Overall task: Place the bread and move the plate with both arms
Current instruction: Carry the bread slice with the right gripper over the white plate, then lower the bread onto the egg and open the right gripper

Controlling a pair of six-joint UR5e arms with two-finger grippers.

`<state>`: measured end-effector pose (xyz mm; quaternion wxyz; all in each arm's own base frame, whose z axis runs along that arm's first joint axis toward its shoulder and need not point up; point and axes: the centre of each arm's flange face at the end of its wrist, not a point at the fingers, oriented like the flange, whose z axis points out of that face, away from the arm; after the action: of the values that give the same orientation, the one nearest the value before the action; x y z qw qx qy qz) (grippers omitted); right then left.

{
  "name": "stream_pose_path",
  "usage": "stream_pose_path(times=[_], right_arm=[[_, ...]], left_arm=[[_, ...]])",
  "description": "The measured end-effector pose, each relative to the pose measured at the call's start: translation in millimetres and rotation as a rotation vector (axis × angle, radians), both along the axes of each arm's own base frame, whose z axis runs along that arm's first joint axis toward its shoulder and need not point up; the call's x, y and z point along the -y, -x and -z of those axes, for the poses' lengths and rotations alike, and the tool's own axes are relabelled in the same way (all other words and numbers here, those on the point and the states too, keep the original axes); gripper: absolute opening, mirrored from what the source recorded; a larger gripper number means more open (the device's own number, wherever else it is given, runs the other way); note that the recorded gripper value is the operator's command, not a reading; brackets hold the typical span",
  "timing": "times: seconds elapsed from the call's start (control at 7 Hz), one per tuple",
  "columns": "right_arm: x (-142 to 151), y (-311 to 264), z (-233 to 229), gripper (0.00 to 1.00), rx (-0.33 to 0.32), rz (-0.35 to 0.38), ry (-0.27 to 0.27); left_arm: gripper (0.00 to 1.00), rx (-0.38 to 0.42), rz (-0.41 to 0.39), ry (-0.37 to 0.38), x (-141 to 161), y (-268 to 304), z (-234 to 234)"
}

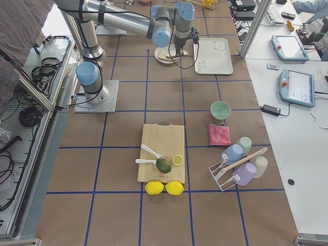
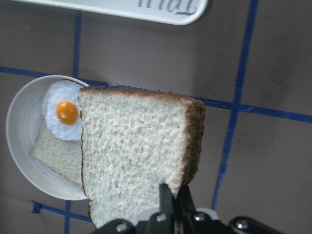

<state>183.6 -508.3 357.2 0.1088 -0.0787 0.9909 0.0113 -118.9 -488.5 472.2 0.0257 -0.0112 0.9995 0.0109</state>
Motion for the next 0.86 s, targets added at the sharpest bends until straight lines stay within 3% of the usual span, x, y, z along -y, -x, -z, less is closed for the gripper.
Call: stream_pose_path(times=[0.29,0.57,0.86], right_arm=[[-13.8,-73.0,33.0,0.0,0.076,0.022,0.02],[-31.6,-95.4,74.8,0.0,0.153,0.058,0.022],[-51.3,-95.3,107.6,0.0,0.169,0.056,0.019]], left_arm=[[1.0,-0.001,0.0,-0.001,0.2,0.2,0.7],[1.0,-0.002,0.001,-0.006,1.8,0.3,3.1],[1.0,-0.005,-0.001,-0.011,8.1,-0.2,12.1]])
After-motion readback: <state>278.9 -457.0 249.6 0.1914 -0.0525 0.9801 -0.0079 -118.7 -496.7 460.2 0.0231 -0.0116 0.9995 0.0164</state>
